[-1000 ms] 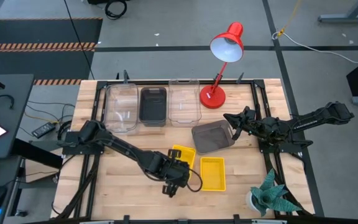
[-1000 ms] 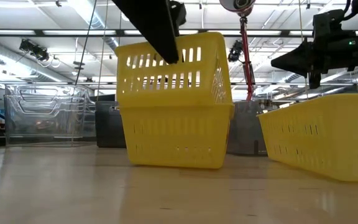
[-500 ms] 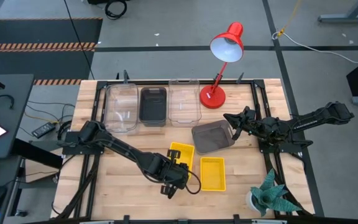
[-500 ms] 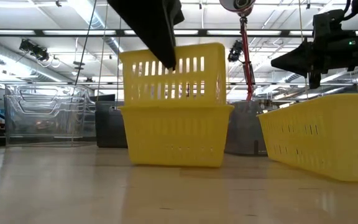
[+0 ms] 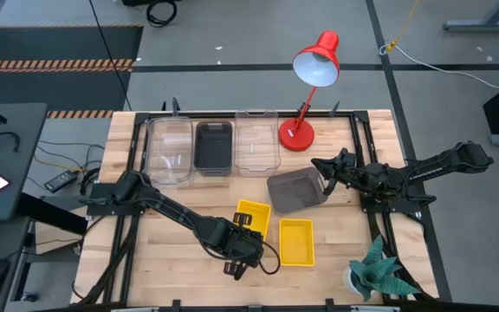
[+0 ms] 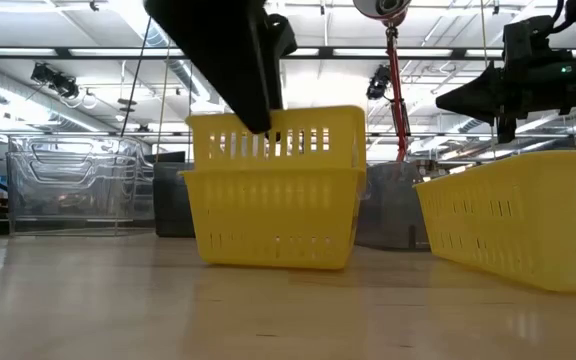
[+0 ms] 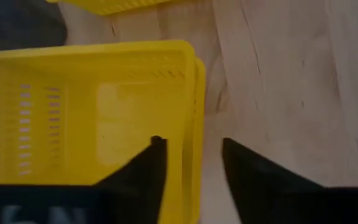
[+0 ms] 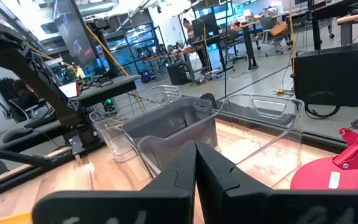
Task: Stack baskets by color
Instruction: Stack the right yellow bin on top of the left yellow bin
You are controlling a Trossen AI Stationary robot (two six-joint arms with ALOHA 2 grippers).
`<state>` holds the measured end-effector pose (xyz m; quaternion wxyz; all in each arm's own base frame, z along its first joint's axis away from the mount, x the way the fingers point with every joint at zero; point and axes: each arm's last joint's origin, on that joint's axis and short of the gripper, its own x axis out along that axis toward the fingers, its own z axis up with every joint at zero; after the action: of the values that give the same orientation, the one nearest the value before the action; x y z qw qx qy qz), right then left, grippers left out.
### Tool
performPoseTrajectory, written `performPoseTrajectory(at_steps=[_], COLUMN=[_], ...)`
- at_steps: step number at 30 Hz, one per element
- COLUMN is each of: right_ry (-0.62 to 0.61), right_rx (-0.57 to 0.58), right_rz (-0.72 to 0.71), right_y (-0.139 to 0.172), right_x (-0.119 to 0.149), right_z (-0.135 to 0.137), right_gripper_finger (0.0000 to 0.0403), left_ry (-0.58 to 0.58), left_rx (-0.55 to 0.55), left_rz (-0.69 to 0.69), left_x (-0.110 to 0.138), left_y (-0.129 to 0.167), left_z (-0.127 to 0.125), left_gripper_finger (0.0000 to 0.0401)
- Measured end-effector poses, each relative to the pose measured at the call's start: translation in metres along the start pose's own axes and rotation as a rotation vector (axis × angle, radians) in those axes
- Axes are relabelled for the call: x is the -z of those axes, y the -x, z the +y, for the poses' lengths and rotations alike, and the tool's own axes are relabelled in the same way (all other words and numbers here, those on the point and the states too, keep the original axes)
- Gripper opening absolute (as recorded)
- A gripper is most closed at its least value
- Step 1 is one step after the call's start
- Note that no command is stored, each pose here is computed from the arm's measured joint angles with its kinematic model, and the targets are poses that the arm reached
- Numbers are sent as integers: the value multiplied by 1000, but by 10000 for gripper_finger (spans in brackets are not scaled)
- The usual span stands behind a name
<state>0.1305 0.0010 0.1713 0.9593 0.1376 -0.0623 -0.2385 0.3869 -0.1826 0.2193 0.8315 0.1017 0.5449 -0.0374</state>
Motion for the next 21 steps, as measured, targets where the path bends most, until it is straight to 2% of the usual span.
performPoseTrajectory(at_steps=[5, 9, 14, 18, 21], right_ry=[0, 0, 0, 0, -1], right_rx=[0, 0, 0, 0, 0], right_rz=[0, 0, 0, 0, 0], right_y=[0, 0, 0, 0, 0], right_x=[0, 0, 0, 0, 0], right_z=[0, 0, 0, 0, 0], right_gripper_finger=[13, 13, 13, 13, 13], left_ry=[-12, -34, -34, 41, 48], left_rx=[4, 2, 17, 38, 38], left_rz=[-103, -244, -344, -407, -432], left_x=[-9, -22, -32, -39, -41], left_y=[13, 18, 14, 5, -2], left_z=[4, 3, -3, -6, -13], left_gripper_finger=[246, 277, 280, 270, 261])
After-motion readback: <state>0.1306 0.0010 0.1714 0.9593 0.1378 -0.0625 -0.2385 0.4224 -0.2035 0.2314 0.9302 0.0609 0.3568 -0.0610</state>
